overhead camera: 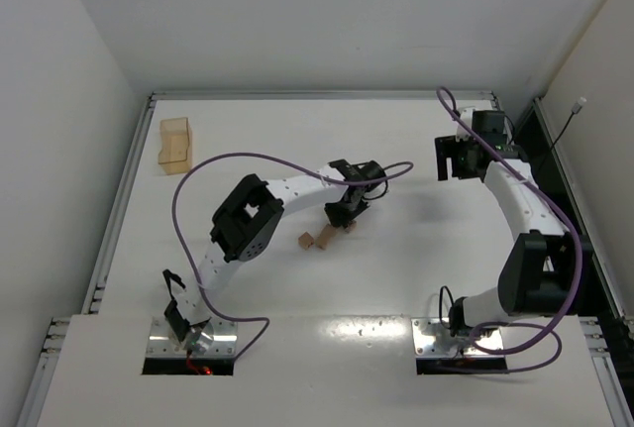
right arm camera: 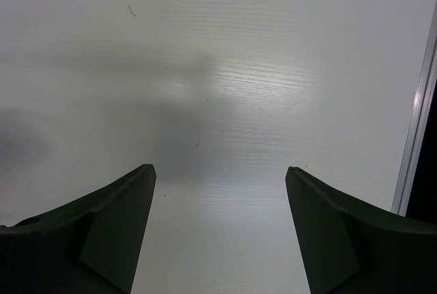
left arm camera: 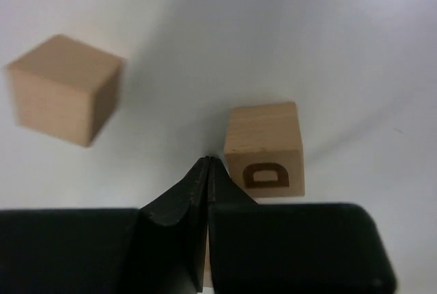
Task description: Build the wood block tower
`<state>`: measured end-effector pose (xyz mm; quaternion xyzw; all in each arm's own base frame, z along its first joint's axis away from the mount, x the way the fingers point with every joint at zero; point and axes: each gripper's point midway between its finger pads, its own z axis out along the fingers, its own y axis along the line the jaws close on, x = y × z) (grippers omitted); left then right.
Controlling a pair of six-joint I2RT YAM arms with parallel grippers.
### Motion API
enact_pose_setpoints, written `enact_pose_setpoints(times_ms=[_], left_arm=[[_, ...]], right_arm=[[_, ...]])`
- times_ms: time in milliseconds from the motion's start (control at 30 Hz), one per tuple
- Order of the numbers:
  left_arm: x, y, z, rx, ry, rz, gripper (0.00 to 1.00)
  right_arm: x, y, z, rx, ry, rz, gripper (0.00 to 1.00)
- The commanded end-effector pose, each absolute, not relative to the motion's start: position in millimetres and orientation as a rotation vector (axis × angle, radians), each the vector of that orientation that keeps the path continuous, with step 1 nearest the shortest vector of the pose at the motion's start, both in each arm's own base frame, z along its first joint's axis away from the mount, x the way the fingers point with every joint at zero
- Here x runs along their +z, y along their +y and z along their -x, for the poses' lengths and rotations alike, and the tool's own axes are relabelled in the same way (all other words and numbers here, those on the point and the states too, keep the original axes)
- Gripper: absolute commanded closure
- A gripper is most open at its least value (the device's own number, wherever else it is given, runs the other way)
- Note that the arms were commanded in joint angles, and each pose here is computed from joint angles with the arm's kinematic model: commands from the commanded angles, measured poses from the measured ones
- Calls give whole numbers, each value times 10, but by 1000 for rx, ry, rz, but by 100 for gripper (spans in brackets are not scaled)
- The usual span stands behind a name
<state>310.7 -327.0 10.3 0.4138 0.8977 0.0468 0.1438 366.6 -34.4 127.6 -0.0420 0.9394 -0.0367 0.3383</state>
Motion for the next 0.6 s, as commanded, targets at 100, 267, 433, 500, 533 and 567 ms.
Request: enact_pose_setpoints(times_ms=[100, 267, 433, 500, 533, 567], left_arm=[[502, -3678, -2492, -491, 2575, -1417, 100], [856, -3745, -2485, -537, 2487, -1374, 100], [1487, -3608, -3168, -282, 2352, -1049, 100], [1617, -3503, -3374, -182, 2337, -921, 86], [1617, -3494, -3423, -156, 2338, -890, 77], [1623, -3467, -3450, -134, 2342, -856, 63]], right_arm=[[1329, -344, -3719, -61, 2420, 86, 26], [1296, -309, -3724, -36, 2428, 95, 26], [1309, -109, -3732, 102, 2412, 146, 26], [1321, -16, -3731, 164, 2400, 182, 20], [1330, 85, -3729, 203, 2391, 228, 18], [1271, 125, -3699, 236, 2413, 235, 16]])
